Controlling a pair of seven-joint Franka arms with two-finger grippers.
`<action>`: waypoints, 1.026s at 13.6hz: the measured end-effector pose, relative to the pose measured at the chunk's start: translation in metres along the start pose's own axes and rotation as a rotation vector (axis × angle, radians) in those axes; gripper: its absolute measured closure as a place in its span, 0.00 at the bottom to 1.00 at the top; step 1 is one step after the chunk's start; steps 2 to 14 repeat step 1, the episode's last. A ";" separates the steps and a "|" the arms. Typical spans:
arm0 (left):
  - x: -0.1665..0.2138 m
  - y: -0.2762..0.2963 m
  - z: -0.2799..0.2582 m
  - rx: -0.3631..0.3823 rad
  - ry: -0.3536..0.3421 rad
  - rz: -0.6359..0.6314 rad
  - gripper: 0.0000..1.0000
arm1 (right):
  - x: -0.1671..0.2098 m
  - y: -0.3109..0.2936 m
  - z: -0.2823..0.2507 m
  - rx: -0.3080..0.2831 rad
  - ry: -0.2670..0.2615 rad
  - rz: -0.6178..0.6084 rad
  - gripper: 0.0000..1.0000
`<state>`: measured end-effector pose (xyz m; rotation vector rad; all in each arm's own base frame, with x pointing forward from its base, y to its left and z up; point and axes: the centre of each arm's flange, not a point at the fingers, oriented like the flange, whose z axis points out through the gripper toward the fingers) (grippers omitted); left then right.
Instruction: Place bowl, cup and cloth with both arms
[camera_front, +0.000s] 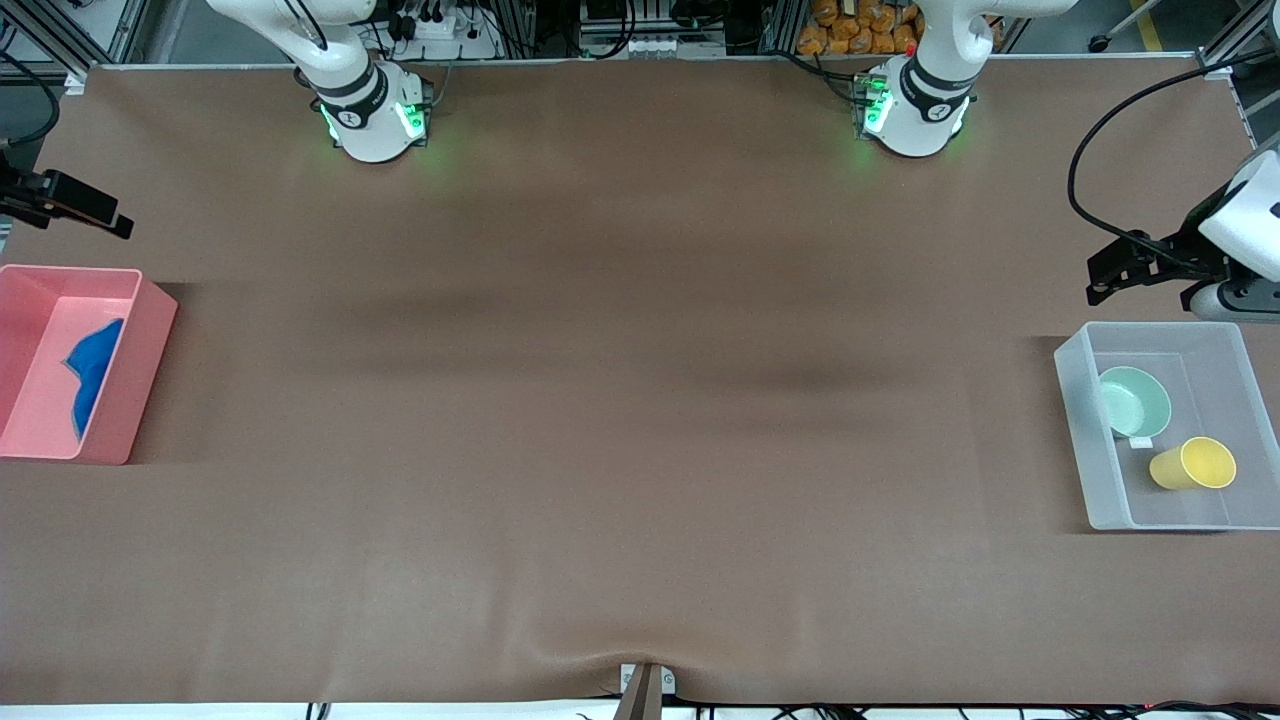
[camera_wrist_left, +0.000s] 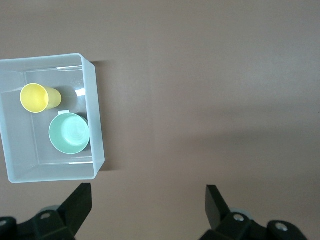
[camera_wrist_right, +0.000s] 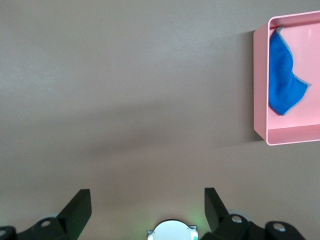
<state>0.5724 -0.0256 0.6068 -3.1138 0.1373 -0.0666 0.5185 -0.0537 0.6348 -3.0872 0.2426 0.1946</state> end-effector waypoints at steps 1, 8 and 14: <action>0.000 0.000 0.000 0.000 0.000 0.000 0.00 | 0.000 0.000 0.001 0.000 -0.001 0.000 0.00; 0.000 0.000 0.000 0.000 0.000 0.000 0.00 | 0.000 0.000 0.001 0.000 -0.001 0.000 0.00; 0.000 0.000 0.000 0.000 0.000 0.000 0.00 | 0.000 0.000 0.001 0.000 -0.001 0.000 0.00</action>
